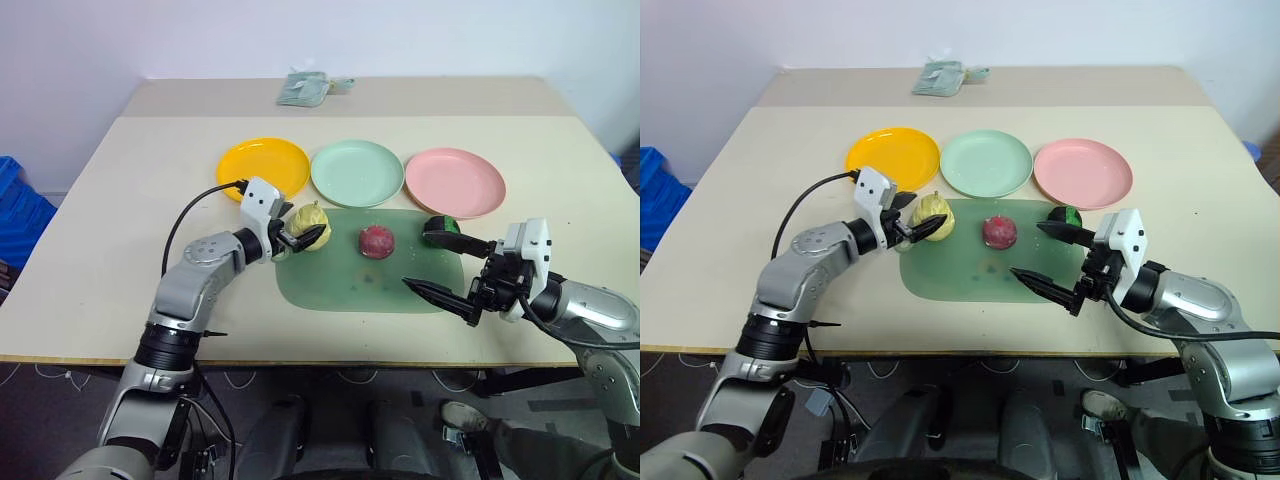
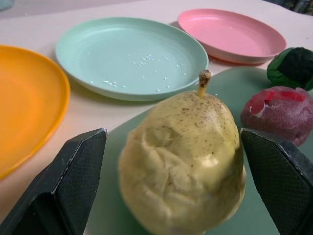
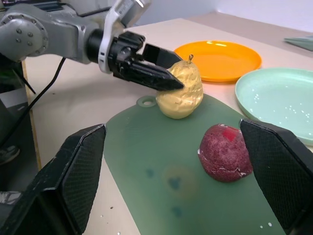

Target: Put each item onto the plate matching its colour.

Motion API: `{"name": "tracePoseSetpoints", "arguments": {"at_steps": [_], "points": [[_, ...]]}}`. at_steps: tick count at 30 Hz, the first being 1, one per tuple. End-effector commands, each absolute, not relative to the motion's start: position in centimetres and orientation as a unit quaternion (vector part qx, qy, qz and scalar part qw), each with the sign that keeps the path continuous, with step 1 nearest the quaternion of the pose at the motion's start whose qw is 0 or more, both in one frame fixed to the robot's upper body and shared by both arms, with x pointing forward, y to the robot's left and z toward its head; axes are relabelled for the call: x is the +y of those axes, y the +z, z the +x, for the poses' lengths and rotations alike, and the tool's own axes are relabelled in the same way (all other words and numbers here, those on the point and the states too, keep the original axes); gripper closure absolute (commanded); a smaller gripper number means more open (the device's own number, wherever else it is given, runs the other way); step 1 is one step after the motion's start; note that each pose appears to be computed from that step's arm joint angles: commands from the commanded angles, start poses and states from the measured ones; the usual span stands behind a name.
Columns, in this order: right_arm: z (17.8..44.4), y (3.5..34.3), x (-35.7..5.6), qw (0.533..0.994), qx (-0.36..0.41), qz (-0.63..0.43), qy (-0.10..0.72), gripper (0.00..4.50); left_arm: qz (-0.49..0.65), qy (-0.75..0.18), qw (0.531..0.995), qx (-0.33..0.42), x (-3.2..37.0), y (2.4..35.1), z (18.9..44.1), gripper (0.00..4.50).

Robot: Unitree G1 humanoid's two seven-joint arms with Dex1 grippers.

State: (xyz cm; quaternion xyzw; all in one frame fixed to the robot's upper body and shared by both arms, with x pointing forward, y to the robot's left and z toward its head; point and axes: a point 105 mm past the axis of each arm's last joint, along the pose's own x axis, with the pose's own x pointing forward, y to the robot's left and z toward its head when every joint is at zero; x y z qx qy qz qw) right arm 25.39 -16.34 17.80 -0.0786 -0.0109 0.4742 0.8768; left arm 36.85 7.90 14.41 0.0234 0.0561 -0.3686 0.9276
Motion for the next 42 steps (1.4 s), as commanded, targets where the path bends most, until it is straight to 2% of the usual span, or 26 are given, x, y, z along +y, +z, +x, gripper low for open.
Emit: {"name": "tracePoseSetpoints", "arguments": {"at_steps": [1,7,13,17,18,21,24,27,33,36,41,42], "points": [[24.8,18.9,-16.0,0.874,-0.038,-0.091,0.476,0.05,0.027,-0.378,0.925,0.033,7.0,15.7,37.3,0.00],[24.8,18.7,-16.1,0.876,-0.039,-0.091,0.473,0.05,0.026,-0.373,0.927,0.043,6.4,15.0,38.4,0.00],[24.7,18.5,-16.0,0.877,-0.039,-0.089,0.470,0.05,0.031,-0.373,0.925,0.060,6.5,13.8,38.4,0.00],[24.7,18.5,-16.1,0.879,-0.040,-0.089,0.467,0.00,0.030,-0.367,0.928,0.057,6.7,13.7,38.6,1.06],[24.8,18.5,-16.1,0.879,-0.041,-0.089,0.467,0.00,0.032,-0.366,0.928,0.057,6.7,13.7,38.6,1.20],[24.9,18.5,-16.1,0.879,-0.043,-0.090,0.466,0.00,0.031,-0.353,0.934,0.045,7.1,14.1,38.8,1.21],[25.0,18.6,-16.0,0.880,-0.046,-0.090,0.465,0.00,0.022,-0.322,0.946,0.013,8.0,16.2,39.7,1.21],[25.4,18.7,-15.9,0.880,-0.050,-0.090,0.464,0.00,0.005,-0.239,0.971,-0.029,10.6,19.5,42.3,1.21],[26.4,19.0,-15.7,0.883,-0.066,-0.088,0.456,0.00,0.019,-0.058,0.997,-0.040,16.8,22.4,47.1,1.21],[26.7,18.8,-15.5,0.884,-0.068,-0.081,0.455,0.00,-0.005,-0.025,0.999,-0.037,17.7,22.6,48.3,1.21],[27.1,18.9,-15.3,0.885,-0.072,-0.079,0.453,0.00,-0.025,-0.011,0.999,-0.017,17.6,21.8,49.0,1.21],[27.2,19.0,-15.3,0.886,-0.073,-0.079,0.451,0.00,-0.037,-0.010,0.999,-0.012,17.5,21.5,49.0,0.71]]}}
